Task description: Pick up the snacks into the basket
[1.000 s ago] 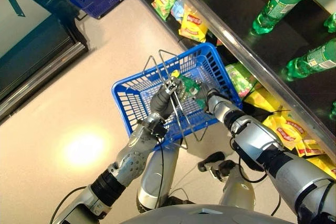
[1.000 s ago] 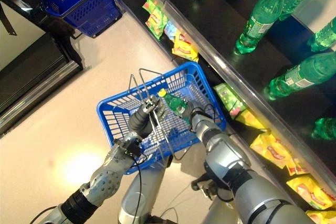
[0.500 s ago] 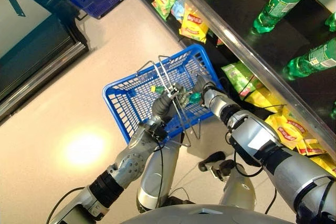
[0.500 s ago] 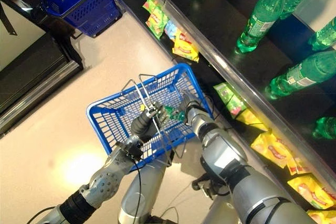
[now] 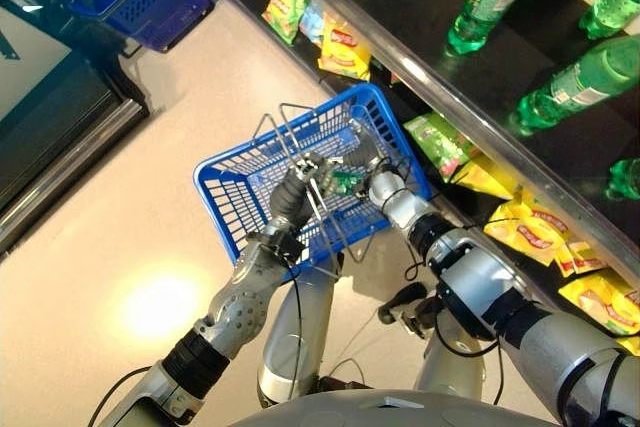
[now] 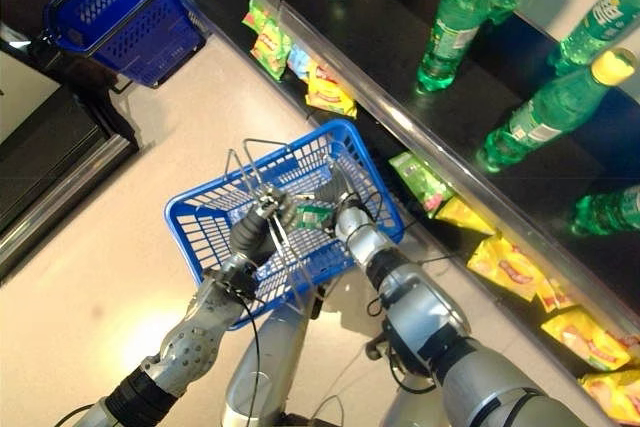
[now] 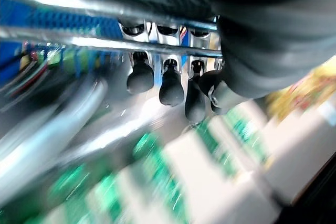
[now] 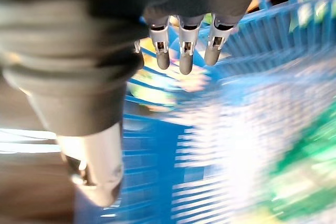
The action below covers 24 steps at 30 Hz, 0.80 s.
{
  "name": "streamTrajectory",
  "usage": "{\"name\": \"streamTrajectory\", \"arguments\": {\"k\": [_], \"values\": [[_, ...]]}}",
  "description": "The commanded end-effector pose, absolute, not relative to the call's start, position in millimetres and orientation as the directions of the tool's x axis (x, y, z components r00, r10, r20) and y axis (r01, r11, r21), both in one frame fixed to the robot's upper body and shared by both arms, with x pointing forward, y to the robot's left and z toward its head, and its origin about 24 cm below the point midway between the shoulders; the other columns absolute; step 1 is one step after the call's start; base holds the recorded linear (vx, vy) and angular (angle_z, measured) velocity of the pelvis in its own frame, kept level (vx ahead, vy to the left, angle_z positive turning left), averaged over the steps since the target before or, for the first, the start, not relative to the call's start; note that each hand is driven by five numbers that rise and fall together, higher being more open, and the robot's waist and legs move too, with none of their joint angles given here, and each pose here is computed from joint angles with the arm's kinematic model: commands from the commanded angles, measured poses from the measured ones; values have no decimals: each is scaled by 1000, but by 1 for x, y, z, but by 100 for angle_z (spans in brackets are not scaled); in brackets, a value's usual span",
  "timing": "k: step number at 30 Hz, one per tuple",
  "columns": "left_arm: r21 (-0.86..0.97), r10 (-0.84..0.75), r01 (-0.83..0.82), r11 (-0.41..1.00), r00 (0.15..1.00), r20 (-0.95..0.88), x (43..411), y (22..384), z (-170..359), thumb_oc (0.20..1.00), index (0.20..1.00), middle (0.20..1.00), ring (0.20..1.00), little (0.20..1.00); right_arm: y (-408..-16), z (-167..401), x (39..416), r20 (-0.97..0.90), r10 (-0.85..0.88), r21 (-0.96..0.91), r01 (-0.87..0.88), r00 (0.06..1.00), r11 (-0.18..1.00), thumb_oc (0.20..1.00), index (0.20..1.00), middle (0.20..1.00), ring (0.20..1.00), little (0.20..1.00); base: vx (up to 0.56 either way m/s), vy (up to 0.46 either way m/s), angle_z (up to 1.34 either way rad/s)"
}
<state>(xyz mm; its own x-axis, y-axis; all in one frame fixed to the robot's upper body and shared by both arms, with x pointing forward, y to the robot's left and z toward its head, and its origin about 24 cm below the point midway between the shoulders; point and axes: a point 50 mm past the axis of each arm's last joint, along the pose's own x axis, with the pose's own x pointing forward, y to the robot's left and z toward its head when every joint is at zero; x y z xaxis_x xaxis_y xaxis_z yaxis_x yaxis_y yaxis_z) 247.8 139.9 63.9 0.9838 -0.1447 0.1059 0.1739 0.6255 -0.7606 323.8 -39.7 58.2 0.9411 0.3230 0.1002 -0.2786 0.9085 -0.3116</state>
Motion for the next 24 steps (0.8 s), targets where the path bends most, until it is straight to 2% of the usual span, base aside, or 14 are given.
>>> {"name": "streamTrajectory", "arguments": {"k": [1, 7, 18, 24], "values": [[-700, -23, 327, 634, 914, 406, 242, 156, 113, 200, 200, 200, 200, 200, -63, 58, 307, 158, 386, -284, -332, 909, 899, 1000, 1000, 1000, 1000, 1000, 19, -1, -19], [-703, 96, 167, 691, 943, 319, 243, 181, 88, 200, 200, 200, 200, 200, -105, 41, 280, 107, 398, -310, -350, 911, 884, 1000, 1000, 1000, 1000, 1000, 22, 8, -17], [-700, 168, 10, 714, 968, 186, 247, 192, 51, 200, 200, 200, 200, 200, -130, 7, 264, -40, 357, -298, -352, 933, 887, 1000, 1000, 1000, 1000, 1000, 37, 19, -8], [-676, 241, -167, 718, 970, 17, 237, 202, 8, 200, 200, 200, 200, 200, -141, -45, 246, -286, 299, -250, -372, 911, 894, 1000, 1000, 1000, 1000, 1000, 115, 96, -18]]}}
